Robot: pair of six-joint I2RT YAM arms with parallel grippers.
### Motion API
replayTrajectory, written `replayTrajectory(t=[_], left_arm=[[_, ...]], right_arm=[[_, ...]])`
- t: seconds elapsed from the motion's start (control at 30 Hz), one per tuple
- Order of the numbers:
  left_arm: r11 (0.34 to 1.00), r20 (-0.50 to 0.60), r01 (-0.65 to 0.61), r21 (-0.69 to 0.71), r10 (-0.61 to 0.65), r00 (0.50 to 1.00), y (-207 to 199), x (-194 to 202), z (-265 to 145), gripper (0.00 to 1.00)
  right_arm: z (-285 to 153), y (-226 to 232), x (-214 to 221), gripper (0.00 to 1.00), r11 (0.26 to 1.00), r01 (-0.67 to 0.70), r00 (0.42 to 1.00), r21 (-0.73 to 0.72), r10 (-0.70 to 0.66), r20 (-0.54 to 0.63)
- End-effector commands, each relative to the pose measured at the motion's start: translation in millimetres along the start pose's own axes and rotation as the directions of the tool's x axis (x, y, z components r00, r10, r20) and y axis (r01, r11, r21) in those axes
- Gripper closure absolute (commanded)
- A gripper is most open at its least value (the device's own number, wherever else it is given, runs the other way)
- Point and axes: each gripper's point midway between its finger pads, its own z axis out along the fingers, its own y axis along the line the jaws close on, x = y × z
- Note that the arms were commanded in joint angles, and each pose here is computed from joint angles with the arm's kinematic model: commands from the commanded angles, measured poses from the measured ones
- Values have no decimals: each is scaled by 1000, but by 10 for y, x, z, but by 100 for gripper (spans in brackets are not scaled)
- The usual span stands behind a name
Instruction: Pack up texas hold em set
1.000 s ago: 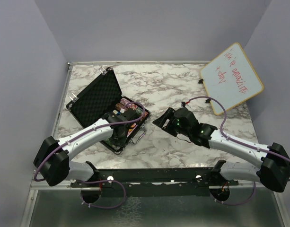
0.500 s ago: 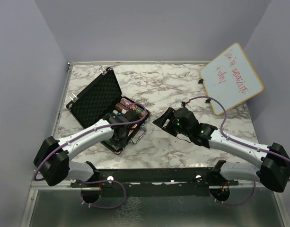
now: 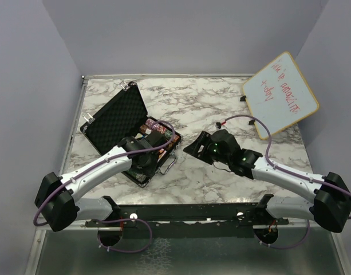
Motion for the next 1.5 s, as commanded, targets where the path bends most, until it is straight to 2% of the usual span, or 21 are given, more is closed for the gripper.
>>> replayTrajectory(t=[0.0, 0.1, 0.23, 0.43, 0.53, 0.63, 0.77, 1.47], left_arm=[[999, 157, 44, 4, -44, 987, 52, -279, -294, 50], [996, 254, 83, 24, -87, 963, 86, -443, -494, 48], [984, 426, 158, 79, -177, 887, 172, -707, -873, 41], [949, 648, 225, 220, -315, 693, 342, -984, -1507, 27], [933, 710, 215, 288, -359, 606, 395, -1028, -1742, 23], [923, 738, 202, 326, -383, 556, 420, -1040, -1853, 21], [922, 750, 208, 328, -387, 536, 463, -1022, -1866, 19], [935, 754, 207, 288, -355, 553, 486, -995, -1761, 17]], right_arm=[[29, 178, 215, 37, 982, 105, 987, -155, -122, -102], [22, 439, 427, 56, 929, 147, 959, -340, -218, -181], [41, 729, 759, 66, 860, 118, 925, -497, -278, -260], [184, 1143, 1183, 72, 788, 88, 895, -609, -330, -299], [335, 1242, 1351, 73, 793, 75, 879, -605, -339, -335], [515, 1252, 1515, 73, 813, 85, 862, -576, -350, -367], [703, 1228, 1638, 75, 845, 63, 850, -531, -324, -415], [1141, 589, 1982, 76, 946, 55, 814, -318, -227, -534]])
